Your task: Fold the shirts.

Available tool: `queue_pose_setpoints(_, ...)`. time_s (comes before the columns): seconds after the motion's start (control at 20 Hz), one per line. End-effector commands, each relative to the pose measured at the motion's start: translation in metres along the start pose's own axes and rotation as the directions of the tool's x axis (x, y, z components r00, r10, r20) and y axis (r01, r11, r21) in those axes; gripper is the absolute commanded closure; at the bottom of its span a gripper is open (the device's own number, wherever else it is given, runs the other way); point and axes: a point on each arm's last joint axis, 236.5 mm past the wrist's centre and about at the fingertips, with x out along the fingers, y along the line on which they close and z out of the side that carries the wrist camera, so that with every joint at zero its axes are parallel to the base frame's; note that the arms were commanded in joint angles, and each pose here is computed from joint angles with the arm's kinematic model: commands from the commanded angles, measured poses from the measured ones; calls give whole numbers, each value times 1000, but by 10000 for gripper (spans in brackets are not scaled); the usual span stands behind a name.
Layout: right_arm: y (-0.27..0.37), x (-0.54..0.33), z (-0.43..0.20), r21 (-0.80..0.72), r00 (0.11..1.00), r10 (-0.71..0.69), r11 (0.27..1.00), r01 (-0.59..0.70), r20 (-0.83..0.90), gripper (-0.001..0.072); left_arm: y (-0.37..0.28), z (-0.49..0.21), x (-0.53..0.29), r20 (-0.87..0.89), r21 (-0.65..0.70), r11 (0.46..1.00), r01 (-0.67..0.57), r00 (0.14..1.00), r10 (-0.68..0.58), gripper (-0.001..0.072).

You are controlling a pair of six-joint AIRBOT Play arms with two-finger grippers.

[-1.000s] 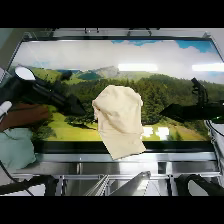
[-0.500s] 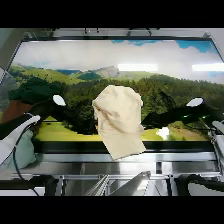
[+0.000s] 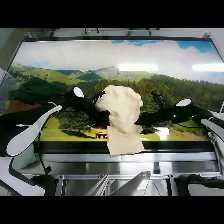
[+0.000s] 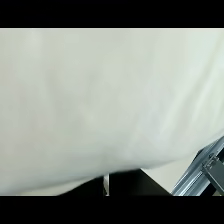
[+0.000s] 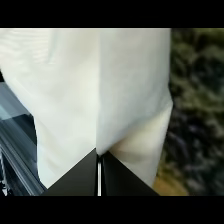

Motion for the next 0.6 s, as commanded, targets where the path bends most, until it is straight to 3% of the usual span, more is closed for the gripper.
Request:
queue_pose_setpoints(0.0, 22, -8, 3, -58, 998, 56, 997, -57, -21, 696, -27, 13, -33, 44, 65, 997, 35, 998, -38, 692)
queue_pose_setpoints(0.15, 81, -40, 18, -169, 986, 167, 972, -163, 15, 696, -89, 21, -107, 185, 213, 973, 90, 974, -130, 692)
queue_pose_setpoints(0.25, 146, -79, 28, -308, 958, 275, 920, -240, 76, 696, -166, 8, -180, 281, 410, 900, 146, 919, -277, 692)
queue_pose_setpoints(0.35, 235, -138, 27, -539, 895, 413, 798, -268, 167, 696, -238, -20, -257, 398, 607, 793, 50, 845, -358, 689)
queue_pose_setpoints(0.45, 335, -213, 2, -799, 770, 582, 578, -165, 262, 695, -299, -66, -326, 505, 733, 670, -117, 753, -422, 684)
queue_pose_setpoints(0.55, 402, -285, -28, -889, 623, 650, 422, 179, 434, 695, -347, -112, -387, 612, 762, 577, -294, 619, -492, 683)
